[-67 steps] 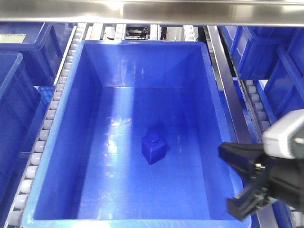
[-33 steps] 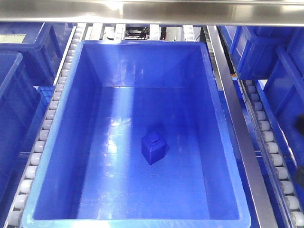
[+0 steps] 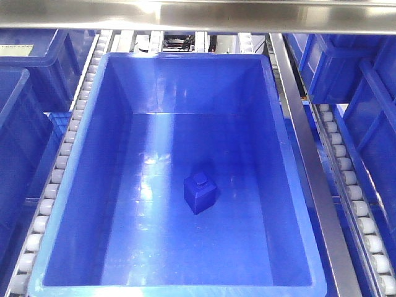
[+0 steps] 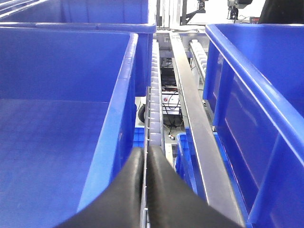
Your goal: Pour parts from conveyor to right shelf
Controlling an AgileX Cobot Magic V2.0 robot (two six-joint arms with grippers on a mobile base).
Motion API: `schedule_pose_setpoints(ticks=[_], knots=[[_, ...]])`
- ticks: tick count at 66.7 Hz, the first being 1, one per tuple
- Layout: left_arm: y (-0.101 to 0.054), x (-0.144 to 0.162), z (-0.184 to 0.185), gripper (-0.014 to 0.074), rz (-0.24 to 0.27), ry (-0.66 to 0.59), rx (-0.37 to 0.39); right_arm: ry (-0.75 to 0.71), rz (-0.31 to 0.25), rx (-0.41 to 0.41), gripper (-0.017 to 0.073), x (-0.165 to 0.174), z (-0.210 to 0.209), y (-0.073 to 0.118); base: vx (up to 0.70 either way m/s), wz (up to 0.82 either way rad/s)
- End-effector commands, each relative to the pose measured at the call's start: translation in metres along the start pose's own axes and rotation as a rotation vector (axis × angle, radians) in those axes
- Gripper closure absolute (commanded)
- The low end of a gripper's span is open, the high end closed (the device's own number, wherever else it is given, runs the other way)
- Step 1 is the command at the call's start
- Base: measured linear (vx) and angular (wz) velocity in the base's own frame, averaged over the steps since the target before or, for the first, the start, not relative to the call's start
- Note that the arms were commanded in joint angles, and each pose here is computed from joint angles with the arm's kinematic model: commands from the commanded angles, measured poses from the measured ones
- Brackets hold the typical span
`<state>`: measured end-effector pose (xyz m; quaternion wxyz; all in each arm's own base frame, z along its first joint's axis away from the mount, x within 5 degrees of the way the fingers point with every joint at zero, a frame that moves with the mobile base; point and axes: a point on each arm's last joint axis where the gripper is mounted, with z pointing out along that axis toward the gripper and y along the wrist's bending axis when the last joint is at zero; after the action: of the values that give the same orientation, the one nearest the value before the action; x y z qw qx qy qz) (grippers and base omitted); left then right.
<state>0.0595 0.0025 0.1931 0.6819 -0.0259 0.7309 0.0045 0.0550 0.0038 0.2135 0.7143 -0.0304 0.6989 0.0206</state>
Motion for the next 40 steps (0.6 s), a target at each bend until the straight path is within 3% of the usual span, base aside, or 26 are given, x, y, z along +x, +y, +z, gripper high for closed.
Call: schedule_pose_setpoints(ticks=[1, 12, 22, 40], knots=[[-0.001, -0.013, 0.0, 0.0599, -0.016, -0.081, 0.009, -0.095, -0.034, 0.008, 0.0568, -0.004, -0.002, 0.0, 0.0, 0.0], [-0.001, -0.013, 0.0, 0.0599, -0.016, -0.081, 0.009, -0.057, -0.044, 0.029, 0.0568, 0.007, 0.0, -0.001, 0.0, 0.0], [-0.001, -0.013, 0.0, 0.0599, -0.016, -0.081, 0.009, -0.063, -0.05, 0.13, 0.0568, 0.007, -0.001, -0.007, 0.0, 0.0], [-0.001, -0.013, 0.0, 0.0599, -0.016, -0.081, 0.009, -0.084, -0.051, 0.132, 0.0568, 0.005, -0.001, -0.007, 0.0, 0.0]])
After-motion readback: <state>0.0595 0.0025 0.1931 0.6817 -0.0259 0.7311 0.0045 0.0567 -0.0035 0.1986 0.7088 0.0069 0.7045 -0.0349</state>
